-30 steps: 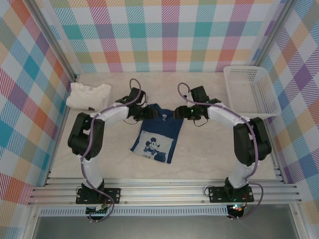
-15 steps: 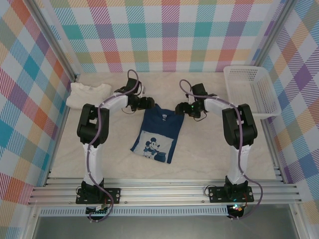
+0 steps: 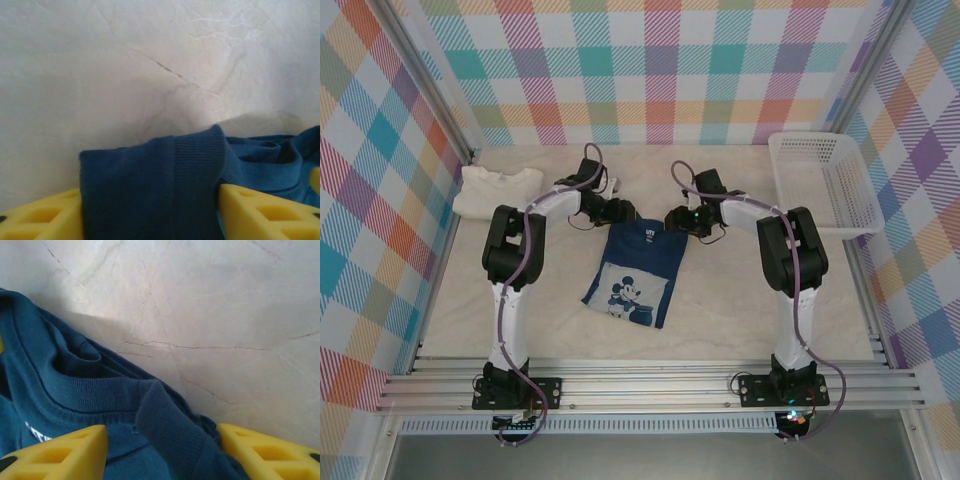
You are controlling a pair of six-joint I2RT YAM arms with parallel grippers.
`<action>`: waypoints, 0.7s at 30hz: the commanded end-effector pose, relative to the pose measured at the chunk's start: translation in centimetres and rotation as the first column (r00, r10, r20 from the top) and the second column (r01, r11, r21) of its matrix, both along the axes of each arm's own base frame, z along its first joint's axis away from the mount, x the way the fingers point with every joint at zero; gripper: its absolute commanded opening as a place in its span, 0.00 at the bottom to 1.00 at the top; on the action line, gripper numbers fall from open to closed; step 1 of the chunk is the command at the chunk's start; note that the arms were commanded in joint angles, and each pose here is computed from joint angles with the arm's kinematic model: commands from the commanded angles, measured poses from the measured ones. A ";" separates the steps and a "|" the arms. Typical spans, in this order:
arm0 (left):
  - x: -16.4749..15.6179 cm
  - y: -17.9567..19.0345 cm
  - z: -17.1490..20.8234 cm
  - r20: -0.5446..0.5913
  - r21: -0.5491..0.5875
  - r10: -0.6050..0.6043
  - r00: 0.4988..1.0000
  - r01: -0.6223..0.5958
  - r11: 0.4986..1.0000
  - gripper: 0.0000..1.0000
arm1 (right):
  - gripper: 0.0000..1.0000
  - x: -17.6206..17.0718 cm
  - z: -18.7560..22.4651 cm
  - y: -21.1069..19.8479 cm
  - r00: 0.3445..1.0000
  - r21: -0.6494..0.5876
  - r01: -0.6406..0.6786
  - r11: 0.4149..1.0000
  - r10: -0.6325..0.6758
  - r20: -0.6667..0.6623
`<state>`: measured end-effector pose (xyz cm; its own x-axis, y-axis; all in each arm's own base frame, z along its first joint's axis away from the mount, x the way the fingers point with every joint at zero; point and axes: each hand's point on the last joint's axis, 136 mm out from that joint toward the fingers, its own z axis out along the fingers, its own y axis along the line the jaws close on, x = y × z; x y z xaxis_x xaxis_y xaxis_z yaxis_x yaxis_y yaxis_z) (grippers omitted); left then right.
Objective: Fold the inside-out t-shirt
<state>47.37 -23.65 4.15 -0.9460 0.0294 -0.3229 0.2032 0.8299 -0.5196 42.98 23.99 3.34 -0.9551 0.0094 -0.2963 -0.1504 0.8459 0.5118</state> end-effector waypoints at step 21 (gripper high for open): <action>1.8 -0.6 1.0 0.011 -0.139 0.014 1.000 -0.013 0.990 0.00 | 0.11 3.2 3.8 4.3 0.992 0.122 -0.068 0.990 0.054 0.114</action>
<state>47.55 -24.17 3.49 -0.9546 0.0134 -0.2977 0.1947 0.7843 -0.5890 44.59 26.99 5.16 -0.9415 0.0114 -0.3367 -0.1927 0.8016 0.5659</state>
